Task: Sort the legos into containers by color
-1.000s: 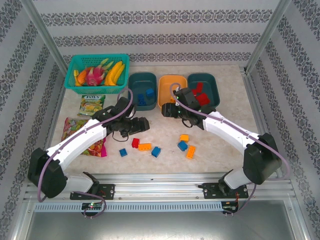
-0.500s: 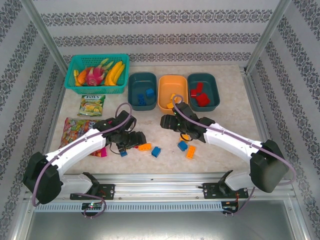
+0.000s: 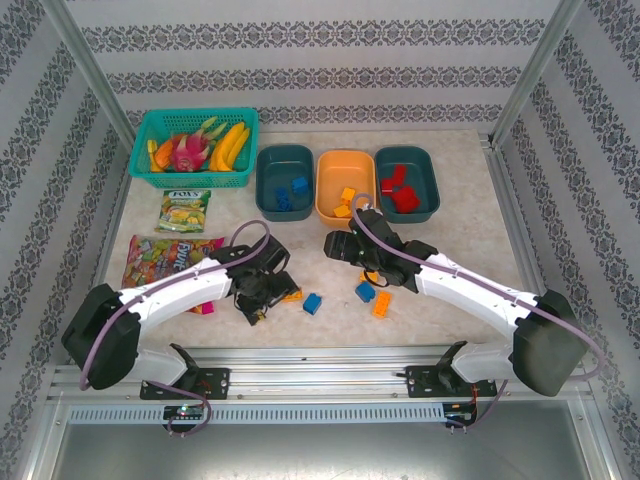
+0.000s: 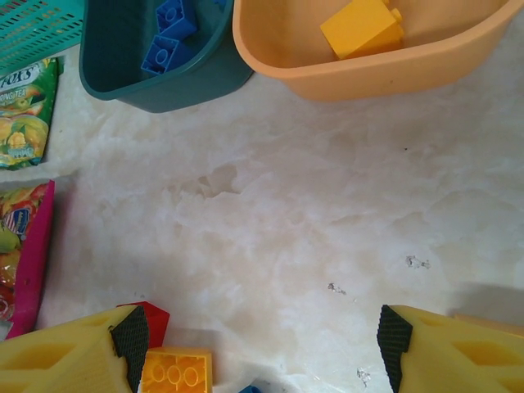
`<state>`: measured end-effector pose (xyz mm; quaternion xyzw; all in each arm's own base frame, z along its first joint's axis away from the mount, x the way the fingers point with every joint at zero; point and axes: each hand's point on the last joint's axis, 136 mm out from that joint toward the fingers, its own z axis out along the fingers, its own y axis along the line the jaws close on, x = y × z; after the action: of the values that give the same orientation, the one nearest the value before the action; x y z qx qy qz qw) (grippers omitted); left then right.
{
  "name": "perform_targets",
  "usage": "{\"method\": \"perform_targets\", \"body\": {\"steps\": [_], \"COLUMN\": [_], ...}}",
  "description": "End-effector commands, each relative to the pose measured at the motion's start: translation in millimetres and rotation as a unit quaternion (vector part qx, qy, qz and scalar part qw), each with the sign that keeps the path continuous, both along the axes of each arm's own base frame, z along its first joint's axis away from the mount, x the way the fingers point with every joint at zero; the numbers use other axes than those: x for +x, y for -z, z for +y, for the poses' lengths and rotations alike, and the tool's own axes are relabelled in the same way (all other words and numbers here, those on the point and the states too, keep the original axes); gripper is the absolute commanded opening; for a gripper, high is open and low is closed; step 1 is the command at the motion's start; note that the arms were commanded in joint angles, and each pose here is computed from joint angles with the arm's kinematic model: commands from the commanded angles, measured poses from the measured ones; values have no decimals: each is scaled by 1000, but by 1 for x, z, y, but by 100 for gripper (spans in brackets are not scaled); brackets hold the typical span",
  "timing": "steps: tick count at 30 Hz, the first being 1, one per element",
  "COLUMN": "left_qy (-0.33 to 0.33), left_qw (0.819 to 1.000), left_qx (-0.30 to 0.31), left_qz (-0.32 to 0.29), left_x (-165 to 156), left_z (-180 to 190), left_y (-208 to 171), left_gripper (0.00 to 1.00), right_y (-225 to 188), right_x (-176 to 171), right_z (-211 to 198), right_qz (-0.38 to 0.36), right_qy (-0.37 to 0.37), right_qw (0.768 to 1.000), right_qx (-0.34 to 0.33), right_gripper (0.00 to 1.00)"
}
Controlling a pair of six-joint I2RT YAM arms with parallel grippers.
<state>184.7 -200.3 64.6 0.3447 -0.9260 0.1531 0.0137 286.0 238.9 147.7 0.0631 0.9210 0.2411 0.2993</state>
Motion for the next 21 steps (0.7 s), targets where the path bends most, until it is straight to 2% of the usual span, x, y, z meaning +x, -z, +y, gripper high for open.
{"method": "perform_targets", "body": {"steps": [1,4,10,17,21], "left_qy": [-145,-219,-319,-373,-384], "left_qw": [989,976,946,925,921], "left_qx": [-13,-14,-40,-45,-34], "left_qz": [-7,14,51,53,60], "left_x": [14,19,31,47,49], "left_z": [-2,-5,-29,-38,-39], "left_y": [-12,-7,7,20,31], "left_gripper": [88,87,88,88,83], "right_y": [2,4,4,5,8], "right_x": [-3,-3,-2,1,3], "right_z": [-4,-3,-2,-4,-9], "right_qz": [0,1,1,3,8], "right_qy": [10,9,3,-2,2], "right_qw": [1000,1000,1000,1000,1000], "right_qx": [-6,-4,-6,-9,-8], "right_gripper": [76,76,76,76,76]}}
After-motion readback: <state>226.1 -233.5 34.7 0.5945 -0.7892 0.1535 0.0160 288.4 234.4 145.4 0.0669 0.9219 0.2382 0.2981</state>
